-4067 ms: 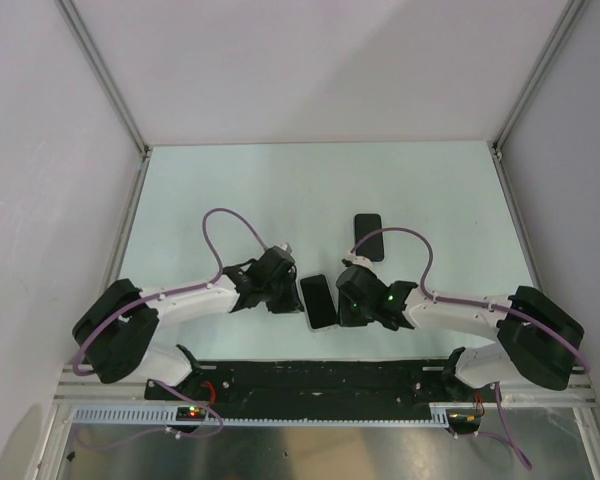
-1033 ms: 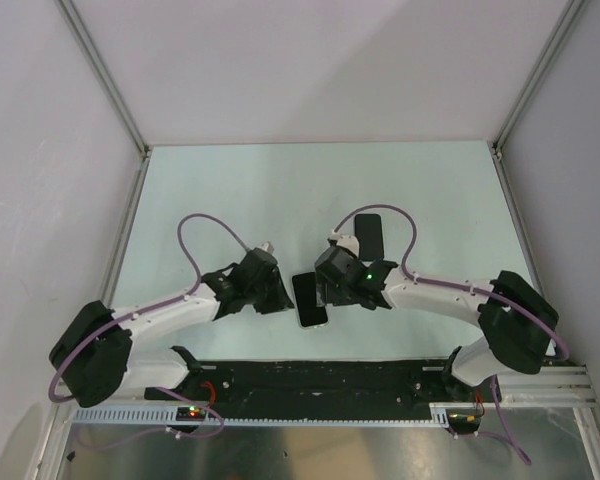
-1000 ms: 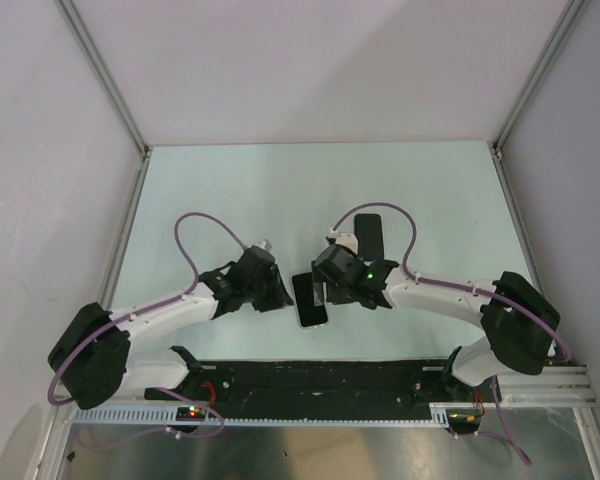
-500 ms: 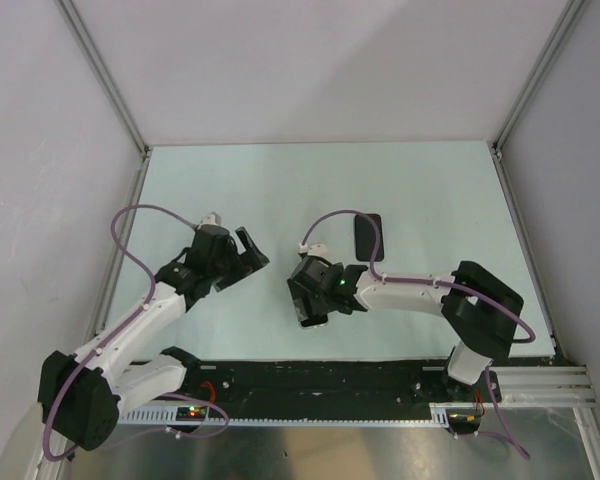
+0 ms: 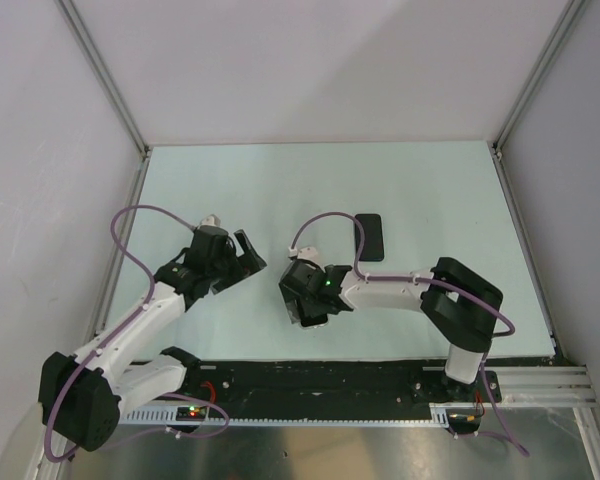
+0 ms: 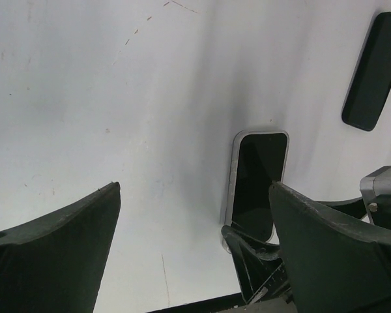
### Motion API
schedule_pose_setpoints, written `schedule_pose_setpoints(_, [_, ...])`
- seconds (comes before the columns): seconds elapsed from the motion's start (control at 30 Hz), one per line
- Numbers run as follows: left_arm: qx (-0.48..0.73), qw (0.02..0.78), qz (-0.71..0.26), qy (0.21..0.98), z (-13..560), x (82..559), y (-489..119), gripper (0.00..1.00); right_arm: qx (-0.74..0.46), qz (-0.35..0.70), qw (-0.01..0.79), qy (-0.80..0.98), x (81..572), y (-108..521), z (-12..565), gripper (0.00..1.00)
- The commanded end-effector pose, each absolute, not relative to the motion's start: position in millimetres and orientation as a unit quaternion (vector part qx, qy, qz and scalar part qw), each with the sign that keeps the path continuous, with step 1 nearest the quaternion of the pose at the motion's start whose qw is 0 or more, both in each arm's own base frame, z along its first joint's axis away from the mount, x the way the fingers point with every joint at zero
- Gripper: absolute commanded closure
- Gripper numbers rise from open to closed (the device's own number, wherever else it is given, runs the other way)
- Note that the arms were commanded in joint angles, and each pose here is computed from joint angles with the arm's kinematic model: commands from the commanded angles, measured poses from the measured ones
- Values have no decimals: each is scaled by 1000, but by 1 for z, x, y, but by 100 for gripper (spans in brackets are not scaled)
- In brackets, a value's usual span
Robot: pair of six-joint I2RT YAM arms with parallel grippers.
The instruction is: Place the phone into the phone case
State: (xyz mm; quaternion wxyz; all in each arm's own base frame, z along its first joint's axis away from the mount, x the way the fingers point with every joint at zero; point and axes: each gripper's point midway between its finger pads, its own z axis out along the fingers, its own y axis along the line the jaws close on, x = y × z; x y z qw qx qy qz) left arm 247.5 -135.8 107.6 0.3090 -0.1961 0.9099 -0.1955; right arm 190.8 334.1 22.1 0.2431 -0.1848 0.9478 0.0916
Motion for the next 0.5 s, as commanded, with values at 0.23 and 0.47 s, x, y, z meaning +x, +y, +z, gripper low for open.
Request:
schedule_pose_setpoints(0.23, [-186,324,-202,905,117,250,-135,0,-165,51,238,956,188,340,15,8])
schedule_pose_setpoints(0.47, [-187,322,-204,906,117,251,-136,0,-124,24,223,967,196,329,4,25])
